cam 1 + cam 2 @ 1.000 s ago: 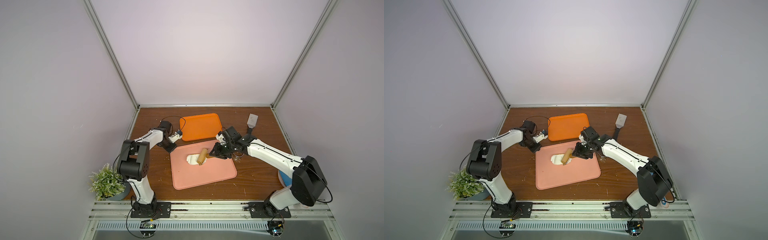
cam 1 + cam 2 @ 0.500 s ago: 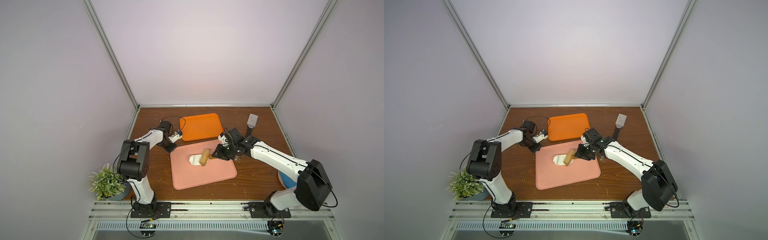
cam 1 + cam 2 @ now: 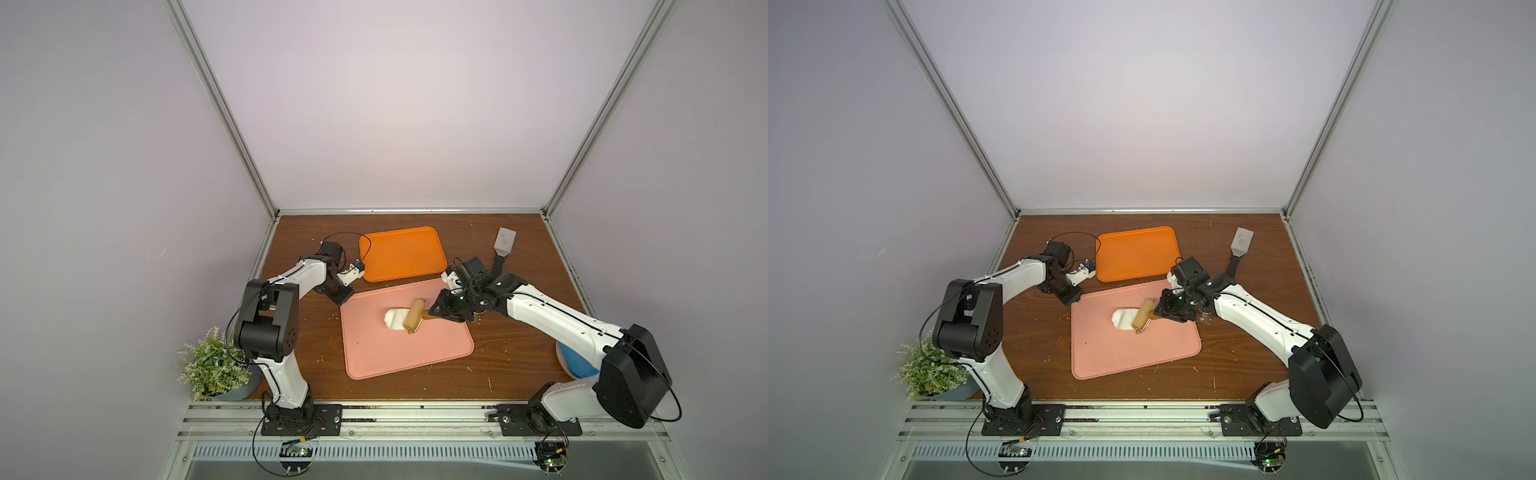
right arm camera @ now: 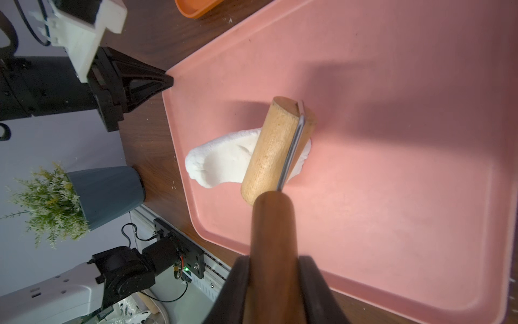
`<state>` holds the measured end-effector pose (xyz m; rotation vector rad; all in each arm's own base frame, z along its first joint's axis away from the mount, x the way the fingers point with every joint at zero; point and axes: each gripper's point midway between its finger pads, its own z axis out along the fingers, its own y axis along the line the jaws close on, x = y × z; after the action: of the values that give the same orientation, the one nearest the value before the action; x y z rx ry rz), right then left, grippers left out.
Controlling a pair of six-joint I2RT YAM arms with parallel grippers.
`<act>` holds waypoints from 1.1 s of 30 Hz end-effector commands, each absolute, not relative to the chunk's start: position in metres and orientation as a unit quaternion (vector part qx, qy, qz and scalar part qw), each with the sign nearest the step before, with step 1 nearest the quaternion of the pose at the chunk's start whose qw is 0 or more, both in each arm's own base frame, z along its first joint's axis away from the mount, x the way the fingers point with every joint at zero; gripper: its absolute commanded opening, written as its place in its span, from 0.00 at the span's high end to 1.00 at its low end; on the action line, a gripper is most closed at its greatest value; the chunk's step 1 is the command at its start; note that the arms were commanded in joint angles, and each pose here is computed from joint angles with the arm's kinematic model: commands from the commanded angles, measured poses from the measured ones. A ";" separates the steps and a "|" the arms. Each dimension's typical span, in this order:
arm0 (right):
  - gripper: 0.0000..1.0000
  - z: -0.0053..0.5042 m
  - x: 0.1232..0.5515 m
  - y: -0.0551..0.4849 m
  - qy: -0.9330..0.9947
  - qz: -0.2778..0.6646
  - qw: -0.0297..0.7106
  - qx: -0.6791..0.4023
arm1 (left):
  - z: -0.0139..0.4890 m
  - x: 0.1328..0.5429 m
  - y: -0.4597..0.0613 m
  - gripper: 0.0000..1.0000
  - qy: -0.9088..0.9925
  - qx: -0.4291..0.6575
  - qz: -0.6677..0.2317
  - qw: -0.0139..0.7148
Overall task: Roll out the dumpling wrappers from the dough
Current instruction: Flatten out the dough on the work surface.
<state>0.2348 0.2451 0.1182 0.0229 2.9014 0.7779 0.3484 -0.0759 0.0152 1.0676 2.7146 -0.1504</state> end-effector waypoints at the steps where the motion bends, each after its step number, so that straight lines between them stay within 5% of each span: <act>1: 1.00 0.048 0.157 0.118 0.994 -0.046 -0.082 0.060 | -0.051 0.314 -0.074 1.00 0.928 0.367 -0.059 0.028; 23: 1.00 0.036 0.140 0.089 0.983 -0.123 -0.125 0.050 | -0.052 0.314 -0.074 1.00 0.928 0.367 -0.059 0.026; 33: 1.00 0.022 0.168 0.111 0.987 -0.116 -0.099 0.050 | -0.051 0.314 -0.075 1.00 0.928 0.366 -0.062 0.027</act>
<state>0.2391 0.2422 0.1034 0.0335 2.9679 0.7112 0.3483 -0.0759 0.0151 1.0680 2.7183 -0.1519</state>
